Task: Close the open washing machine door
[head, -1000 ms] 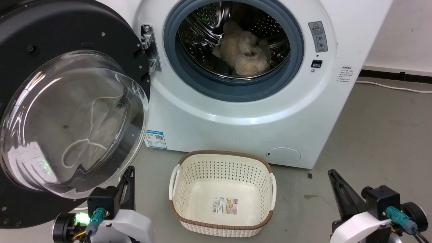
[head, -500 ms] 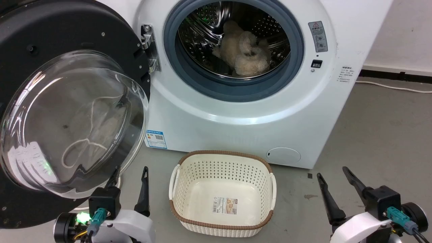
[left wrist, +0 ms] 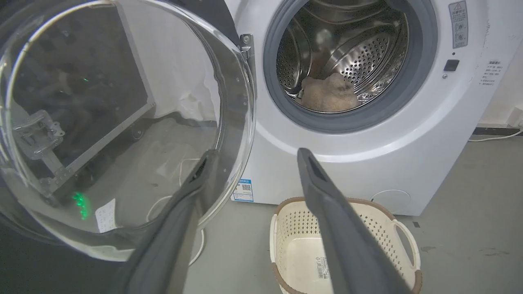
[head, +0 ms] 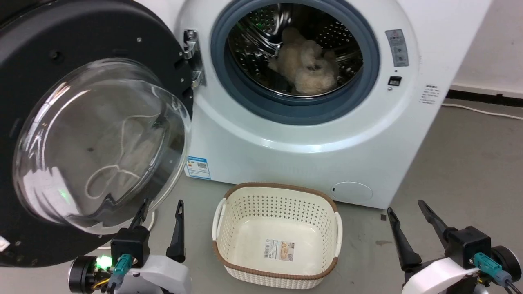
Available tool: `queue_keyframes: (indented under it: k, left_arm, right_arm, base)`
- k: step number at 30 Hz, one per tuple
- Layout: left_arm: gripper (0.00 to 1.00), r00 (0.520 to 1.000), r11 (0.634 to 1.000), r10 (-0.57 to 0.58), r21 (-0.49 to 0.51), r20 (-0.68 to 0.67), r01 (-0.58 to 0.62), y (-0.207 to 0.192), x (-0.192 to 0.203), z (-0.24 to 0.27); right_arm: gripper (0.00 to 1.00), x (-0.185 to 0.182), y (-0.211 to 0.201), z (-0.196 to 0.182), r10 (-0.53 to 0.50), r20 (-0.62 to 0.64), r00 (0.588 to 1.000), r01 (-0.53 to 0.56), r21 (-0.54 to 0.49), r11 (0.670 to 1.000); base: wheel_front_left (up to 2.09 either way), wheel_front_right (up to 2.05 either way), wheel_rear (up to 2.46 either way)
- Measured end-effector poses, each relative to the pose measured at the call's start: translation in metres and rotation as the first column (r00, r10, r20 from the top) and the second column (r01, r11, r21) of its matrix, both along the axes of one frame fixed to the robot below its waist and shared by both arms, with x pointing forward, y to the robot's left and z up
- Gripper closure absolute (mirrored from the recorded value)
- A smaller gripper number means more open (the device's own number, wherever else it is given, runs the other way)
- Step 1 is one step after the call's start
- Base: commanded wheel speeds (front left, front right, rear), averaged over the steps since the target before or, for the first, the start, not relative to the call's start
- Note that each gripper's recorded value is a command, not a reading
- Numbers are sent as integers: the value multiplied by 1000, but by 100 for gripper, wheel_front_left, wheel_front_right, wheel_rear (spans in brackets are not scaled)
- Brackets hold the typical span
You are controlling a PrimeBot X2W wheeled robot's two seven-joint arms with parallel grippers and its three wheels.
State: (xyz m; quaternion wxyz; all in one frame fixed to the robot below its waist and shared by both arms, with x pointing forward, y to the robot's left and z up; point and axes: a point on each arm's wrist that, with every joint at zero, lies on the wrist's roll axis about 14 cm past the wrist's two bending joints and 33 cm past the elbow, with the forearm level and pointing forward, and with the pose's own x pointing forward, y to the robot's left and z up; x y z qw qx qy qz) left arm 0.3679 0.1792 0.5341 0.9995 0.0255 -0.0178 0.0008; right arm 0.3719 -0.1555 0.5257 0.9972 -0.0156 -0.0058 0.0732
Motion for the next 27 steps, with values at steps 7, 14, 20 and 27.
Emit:
queue_keyframes:
  k: [7, 14, 20, 27]
  left_arm:
    - [0, 999, 999, 31, 6, 21, -31, 11, -8, 4]
    - [0, 996, 997, 77, 20, 41, -78, 28, -20, 8]
    - [0, 990, 992, 125, 20, 62, -127, 40, -28, 12]
    - [0, 979, 981, 188, 26, 73, -190, 55, -42, 12]
  right_arm:
    - [0, 4, 15, 1, 44, 10, 999, -44, 10, 999]
    - [0, 8, 36, 2, 107, 19, 994, -107, 18, 994]
    - [0, 10, 56, -2, 165, 14, 986, -166, 21, 986]
    - [0, 16, 86, -4, 248, 17, 969, -248, 24, 968]
  base:
    - [0, 0, 0]
    - [0, 0, 0]
    - [0, 0, 0]
    - [0, 0, 0]
